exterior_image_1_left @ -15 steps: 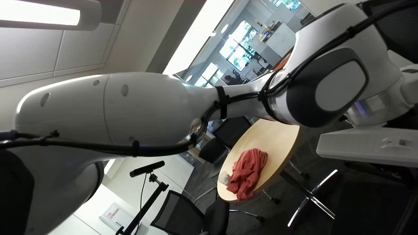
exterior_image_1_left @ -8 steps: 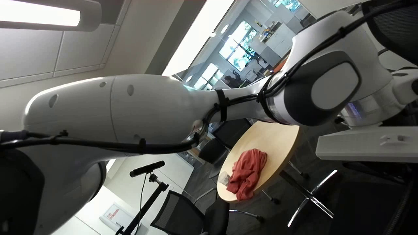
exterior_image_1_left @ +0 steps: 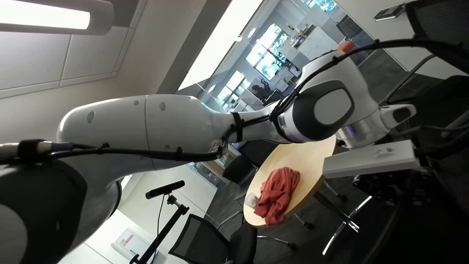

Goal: Push the black chair on the right forward

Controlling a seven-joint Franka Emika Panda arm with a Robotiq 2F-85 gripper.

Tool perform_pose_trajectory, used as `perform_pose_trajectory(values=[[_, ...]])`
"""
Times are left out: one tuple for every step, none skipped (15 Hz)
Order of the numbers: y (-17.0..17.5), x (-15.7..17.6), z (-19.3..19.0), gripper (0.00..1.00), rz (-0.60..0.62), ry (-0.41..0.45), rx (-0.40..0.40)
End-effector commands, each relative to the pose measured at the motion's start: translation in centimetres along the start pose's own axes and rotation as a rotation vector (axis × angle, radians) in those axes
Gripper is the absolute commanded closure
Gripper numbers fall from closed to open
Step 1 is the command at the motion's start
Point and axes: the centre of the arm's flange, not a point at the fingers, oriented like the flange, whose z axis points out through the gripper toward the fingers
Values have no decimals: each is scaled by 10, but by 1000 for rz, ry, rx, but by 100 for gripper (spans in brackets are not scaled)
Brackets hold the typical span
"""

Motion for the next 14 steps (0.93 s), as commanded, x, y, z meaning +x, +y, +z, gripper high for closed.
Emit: perform_pose_trajectory(values=[[-67,33,-8,98,-135,-8,22],[-79,38,-8,98,-155,-3,24],[-92,45,-5,98,-176,-1,29],[-104,50,-2,98,-195,-5,30],[-116,54,-1,98,-216,-9,38],[-128,60,2,98,-236,-14,37],[-139,63,4,98,-254,-14,38],[-150,68,3,98,-272,-12,39],[-159,73,3,98,-286,-8,36],[-168,79,3,98,-303,-7,35],[-177,81,3,98,-318,-6,36],[-186,86,4,98,-334,-5,35],[-195,90,6,98,-348,-5,35],[-203,95,7,98,-362,-4,33]])
